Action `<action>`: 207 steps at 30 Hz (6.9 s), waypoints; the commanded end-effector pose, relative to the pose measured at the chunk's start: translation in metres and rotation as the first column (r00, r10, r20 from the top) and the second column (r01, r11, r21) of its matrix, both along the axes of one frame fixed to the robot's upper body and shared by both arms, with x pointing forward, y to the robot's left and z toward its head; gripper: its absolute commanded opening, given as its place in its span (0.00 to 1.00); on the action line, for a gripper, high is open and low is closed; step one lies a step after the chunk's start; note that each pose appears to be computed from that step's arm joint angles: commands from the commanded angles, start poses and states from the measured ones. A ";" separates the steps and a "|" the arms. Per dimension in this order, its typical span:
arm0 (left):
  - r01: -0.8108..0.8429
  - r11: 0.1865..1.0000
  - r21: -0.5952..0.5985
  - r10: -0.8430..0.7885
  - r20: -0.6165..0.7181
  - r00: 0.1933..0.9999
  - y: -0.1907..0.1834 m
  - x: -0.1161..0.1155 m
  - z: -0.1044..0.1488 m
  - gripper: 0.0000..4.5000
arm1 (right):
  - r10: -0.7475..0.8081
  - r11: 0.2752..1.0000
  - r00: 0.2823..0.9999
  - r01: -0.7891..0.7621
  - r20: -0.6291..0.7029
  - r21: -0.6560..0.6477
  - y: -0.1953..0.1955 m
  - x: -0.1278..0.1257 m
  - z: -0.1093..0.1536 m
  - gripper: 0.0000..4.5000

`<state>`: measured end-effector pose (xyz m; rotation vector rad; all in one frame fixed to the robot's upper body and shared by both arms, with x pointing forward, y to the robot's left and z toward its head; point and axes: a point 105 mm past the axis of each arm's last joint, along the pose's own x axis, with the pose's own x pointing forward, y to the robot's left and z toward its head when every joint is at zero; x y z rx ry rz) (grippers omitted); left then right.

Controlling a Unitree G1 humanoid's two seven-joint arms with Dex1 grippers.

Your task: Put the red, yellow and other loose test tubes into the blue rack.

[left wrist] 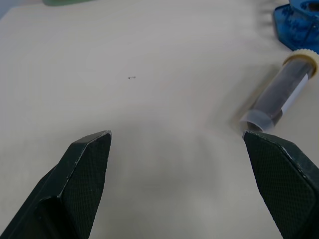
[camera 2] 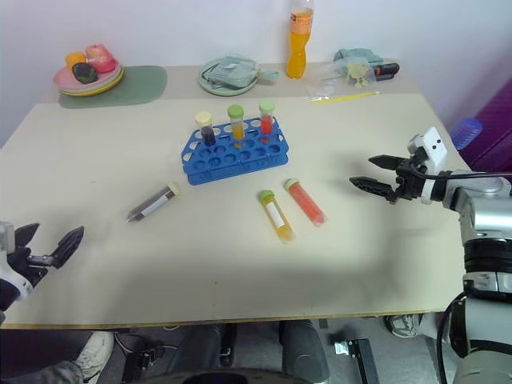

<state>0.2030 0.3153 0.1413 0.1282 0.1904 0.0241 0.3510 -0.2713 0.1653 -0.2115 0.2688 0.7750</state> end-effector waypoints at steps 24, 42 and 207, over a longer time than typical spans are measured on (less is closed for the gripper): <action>0.317 0.948 0.031 -0.319 0.095 0.943 -0.065 0.052 0.019 0.97 | -0.086 0.993 0.994 0.080 0.063 0.088 0.033 -0.006 0.029 1.00; 0.905 0.418 0.084 -0.906 -0.038 0.422 -0.205 0.029 -0.003 0.97 | -0.283 0.927 0.883 0.152 -0.375 -0.342 0.121 0.001 0.021 1.00; 0.656 0.755 0.007 -0.613 0.361 0.702 -0.166 0.060 0.025 1.00 | -0.292 0.857 0.883 0.071 0.368 0.510 0.257 0.056 0.049 0.18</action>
